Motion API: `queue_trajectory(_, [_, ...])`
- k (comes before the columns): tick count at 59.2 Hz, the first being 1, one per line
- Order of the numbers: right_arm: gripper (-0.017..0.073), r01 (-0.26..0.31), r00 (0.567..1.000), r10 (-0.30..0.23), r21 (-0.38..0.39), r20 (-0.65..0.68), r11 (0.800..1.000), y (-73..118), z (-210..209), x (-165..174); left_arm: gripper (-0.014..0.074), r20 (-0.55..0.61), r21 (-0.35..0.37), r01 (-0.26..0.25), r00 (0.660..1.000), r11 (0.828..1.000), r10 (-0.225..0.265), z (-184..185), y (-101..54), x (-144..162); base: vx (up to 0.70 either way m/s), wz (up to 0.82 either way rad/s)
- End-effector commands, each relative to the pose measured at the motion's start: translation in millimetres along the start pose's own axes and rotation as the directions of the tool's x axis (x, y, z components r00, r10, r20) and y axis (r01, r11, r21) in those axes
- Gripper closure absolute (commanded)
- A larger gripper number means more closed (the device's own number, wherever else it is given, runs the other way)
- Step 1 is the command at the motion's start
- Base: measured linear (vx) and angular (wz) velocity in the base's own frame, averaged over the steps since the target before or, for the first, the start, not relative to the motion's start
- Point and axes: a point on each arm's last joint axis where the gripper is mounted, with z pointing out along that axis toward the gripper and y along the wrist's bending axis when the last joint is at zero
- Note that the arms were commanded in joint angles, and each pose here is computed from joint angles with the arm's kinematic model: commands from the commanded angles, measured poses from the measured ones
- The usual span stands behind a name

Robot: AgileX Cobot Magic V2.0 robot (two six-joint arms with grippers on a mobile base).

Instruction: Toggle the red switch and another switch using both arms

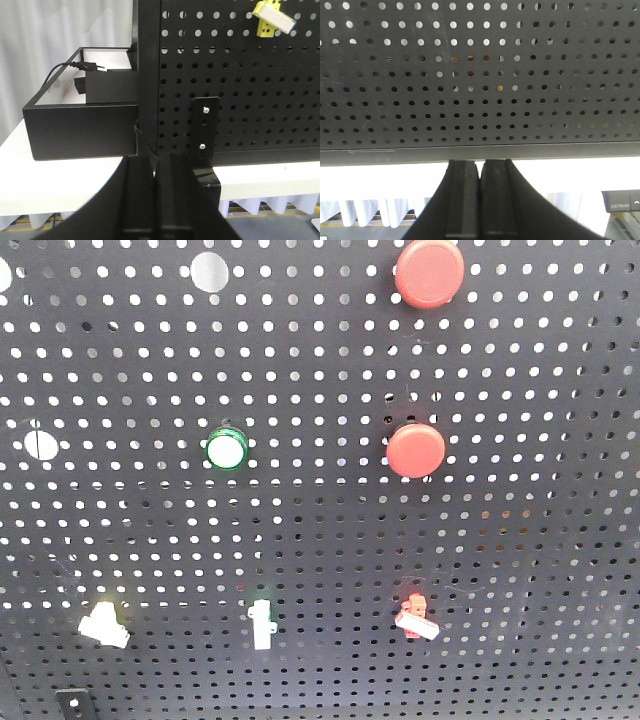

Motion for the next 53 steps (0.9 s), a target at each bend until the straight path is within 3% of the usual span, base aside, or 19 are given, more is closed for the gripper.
queue_trajectory(1, [0.0566,0.008,0.996,-0.008,0.003,0.085,1.0,0.0,-1,-6,0.0591,0.065,0.008,0.008,0.998,1.0,-0.009,0,-0.6,-1,0.0,0.0])
queue_trajectory(38, [0.0566,0.014,0.995,-0.015,0.004,0.097,1.0,0.0,-1,-7,0.0591,0.088,0.011,0.008,0.996,1.0,-0.009,0,-0.8,-3,0.0,0.0])
queue_trajectory(47, [0.0566,0.012,0.99,-0.012,0.002,0.139,1.0,0.3,-1,-11,0.0591,0.158,0.021,0.017,0.987,1.0,-0.02,-1,-1.6,-11,0.0,0.0])
queue_trajectory(53, [0.0566,-0.028,0.973,0.03,-0.01,0.23,1.0,0.5,-3,-21,0.0591,0.227,0.031,0.014,0.974,0.999,-0.021,-2,-2.4,-18,0.0,0.0])
